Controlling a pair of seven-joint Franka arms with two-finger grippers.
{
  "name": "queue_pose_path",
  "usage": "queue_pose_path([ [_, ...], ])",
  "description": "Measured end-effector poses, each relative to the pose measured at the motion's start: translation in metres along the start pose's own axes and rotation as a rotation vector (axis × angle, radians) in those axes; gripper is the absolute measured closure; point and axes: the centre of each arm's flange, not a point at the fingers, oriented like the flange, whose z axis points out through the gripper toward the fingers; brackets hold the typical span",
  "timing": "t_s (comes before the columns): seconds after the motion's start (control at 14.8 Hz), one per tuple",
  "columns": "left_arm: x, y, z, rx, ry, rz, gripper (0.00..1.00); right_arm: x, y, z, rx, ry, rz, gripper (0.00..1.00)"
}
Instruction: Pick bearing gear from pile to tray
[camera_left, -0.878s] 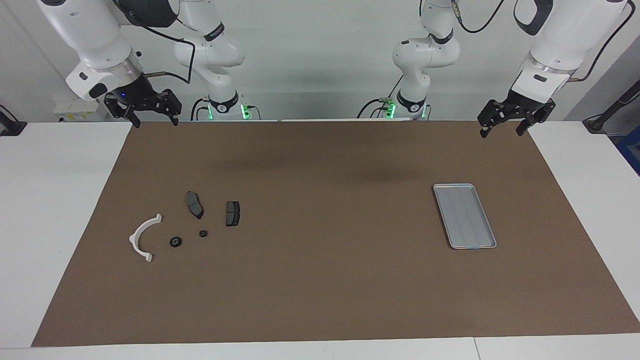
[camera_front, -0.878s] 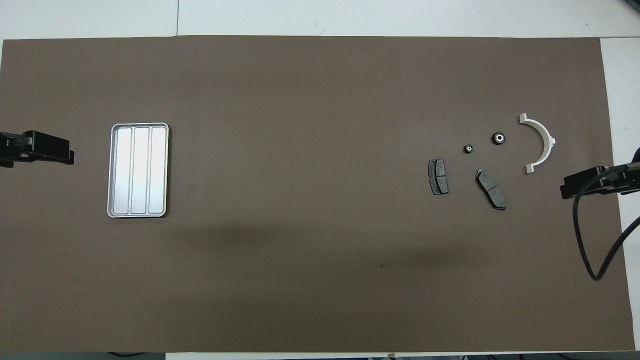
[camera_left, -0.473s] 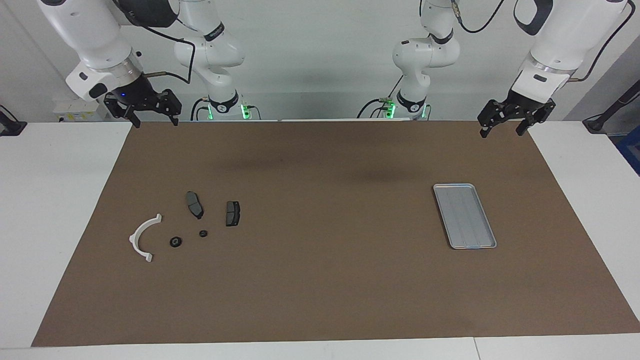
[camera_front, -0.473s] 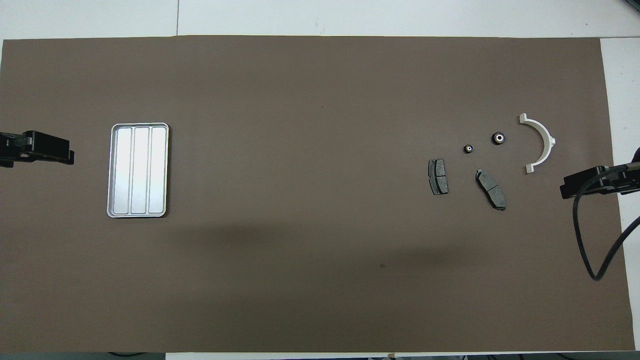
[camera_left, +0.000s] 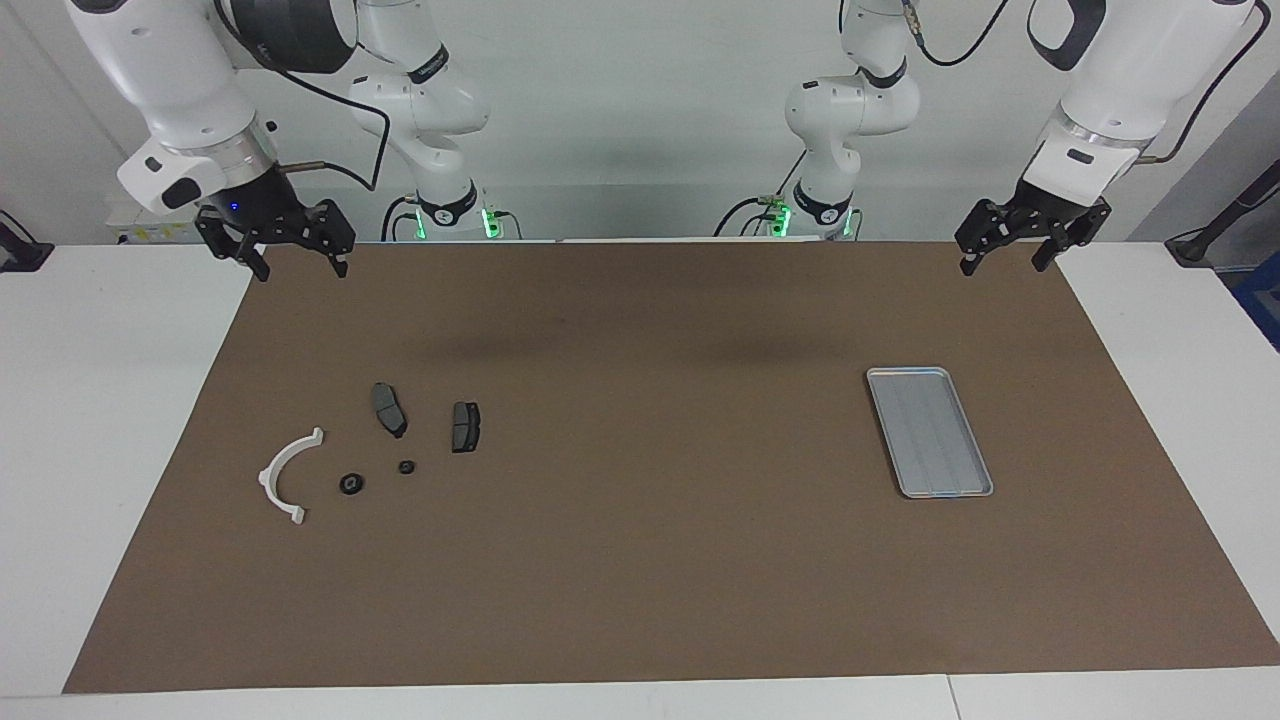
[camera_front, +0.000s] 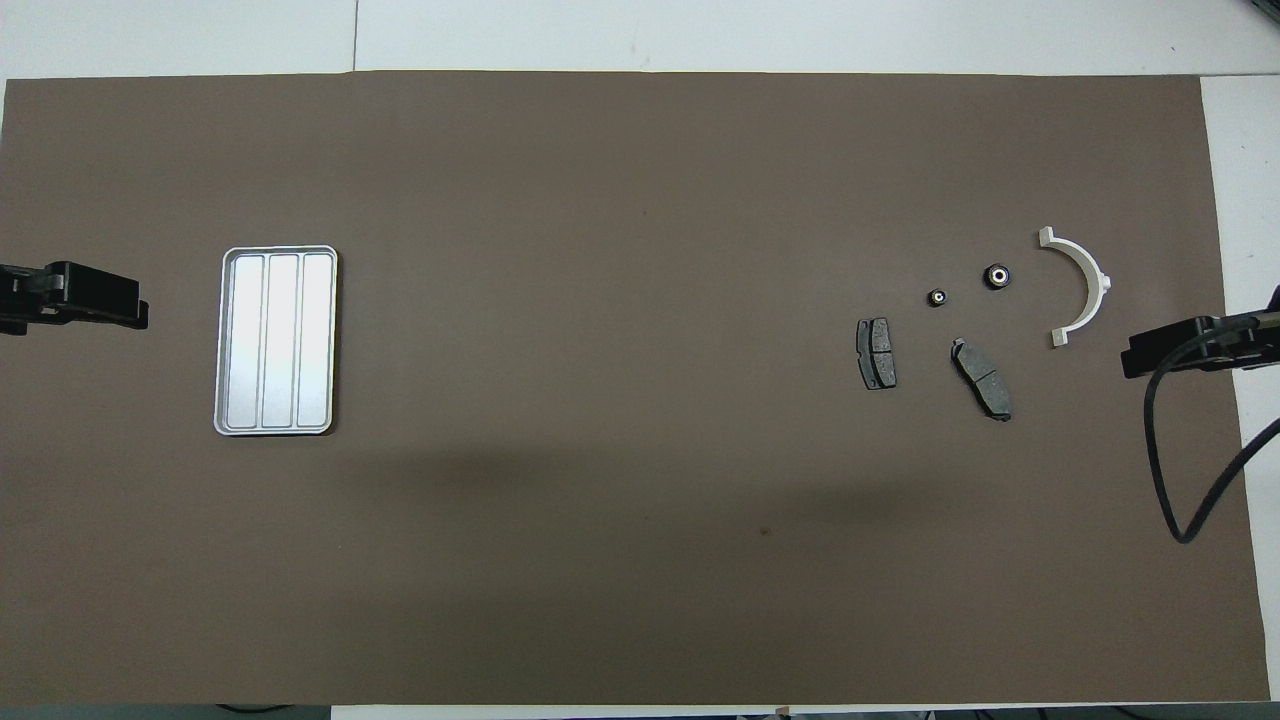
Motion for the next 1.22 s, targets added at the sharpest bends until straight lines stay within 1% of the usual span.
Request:
queue_pose_path([
  [0.14, 0.000, 0.000, 0.000, 0.000, 0.000, 0.000, 0.00, 0.024, 0.012, 0.029, -0.003, 0.001, -0.011, 0.00],
  [0.34, 0.000, 0.000, 0.000, 0.000, 0.000, 0.000, 0.00, 0.067, 0.031, 0.079, -0.004, -0.028, -0.028, 0.00],
  [0.47, 0.000, 0.000, 0.000, 0.000, 0.000, 0.000, 0.00, 0.097, 0.038, 0.113, -0.010, -0.013, -0.032, 0.00],
  [0.68, 0.000, 0.000, 0.000, 0.000, 0.000, 0.000, 0.00, 0.123, 0.042, 0.164, -0.015, -0.003, -0.034, 0.00],
  [0.88, 0.000, 0.000, 0.000, 0.000, 0.000, 0.000, 0.00, 0.135, 0.038, 0.205, -0.014, 0.000, -0.043, 0.00],
  [0.95, 0.000, 0.000, 0.000, 0.000, 0.000, 0.000, 0.00, 0.134, 0.037, 0.218, -0.013, -0.007, -0.046, 0.02],
  [1.08, 0.000, 0.000, 0.000, 0.000, 0.000, 0.000, 0.00, 0.128, 0.035, 0.242, -0.010, -0.022, -0.059, 0.00],
  [1.22, 0.000, 0.000, 0.000, 0.000, 0.000, 0.000, 0.00, 0.122, 0.036, 0.257, -0.009, -0.026, -0.075, 0.00],
])
